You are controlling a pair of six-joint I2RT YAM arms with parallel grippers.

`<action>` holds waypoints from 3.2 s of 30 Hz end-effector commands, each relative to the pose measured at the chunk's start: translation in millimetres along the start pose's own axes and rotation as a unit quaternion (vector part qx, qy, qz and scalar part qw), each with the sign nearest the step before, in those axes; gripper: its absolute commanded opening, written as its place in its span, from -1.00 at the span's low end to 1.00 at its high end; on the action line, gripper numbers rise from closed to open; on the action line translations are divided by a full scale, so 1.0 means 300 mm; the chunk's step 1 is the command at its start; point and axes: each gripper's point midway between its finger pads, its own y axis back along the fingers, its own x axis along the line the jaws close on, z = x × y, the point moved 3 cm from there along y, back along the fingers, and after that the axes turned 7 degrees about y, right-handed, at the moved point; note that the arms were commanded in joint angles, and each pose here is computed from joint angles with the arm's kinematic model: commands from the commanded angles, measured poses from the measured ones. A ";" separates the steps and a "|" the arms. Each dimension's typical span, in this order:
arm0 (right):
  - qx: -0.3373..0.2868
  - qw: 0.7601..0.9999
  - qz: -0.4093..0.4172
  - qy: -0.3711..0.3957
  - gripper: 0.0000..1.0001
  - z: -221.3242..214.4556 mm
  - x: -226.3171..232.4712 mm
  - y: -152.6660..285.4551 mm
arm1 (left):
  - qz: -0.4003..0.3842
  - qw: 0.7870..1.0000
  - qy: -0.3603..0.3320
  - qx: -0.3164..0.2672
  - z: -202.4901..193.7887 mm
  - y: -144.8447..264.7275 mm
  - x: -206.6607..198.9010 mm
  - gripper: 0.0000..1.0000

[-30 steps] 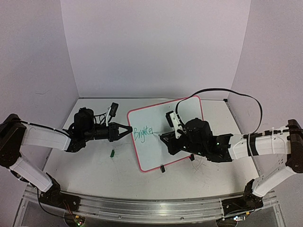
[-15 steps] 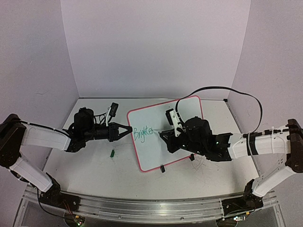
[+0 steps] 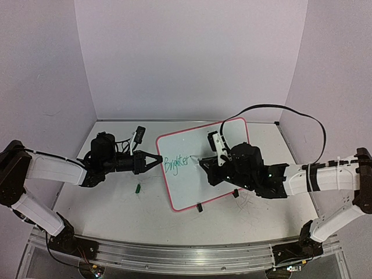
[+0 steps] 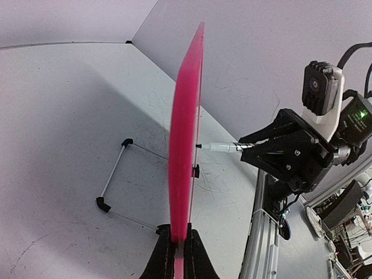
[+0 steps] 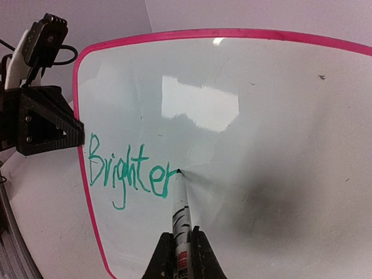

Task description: Write a sentence on the whiteboard

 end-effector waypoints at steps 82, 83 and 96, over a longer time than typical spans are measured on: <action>-0.036 0.995 0.017 0.093 -1.00 0.111 -0.022 0.059 | 0.003 0.999 -0.034 -0.017 0.066 0.000 -0.034 -1.00; -0.035 0.995 0.019 0.094 -1.00 0.110 -0.019 0.055 | 0.003 0.999 -0.034 -0.016 0.065 0.000 -0.035 -1.00; -0.043 0.995 -0.007 0.088 -1.00 0.141 -0.032 0.018 | 0.002 0.999 -0.035 -0.015 0.065 -0.001 -0.034 -1.00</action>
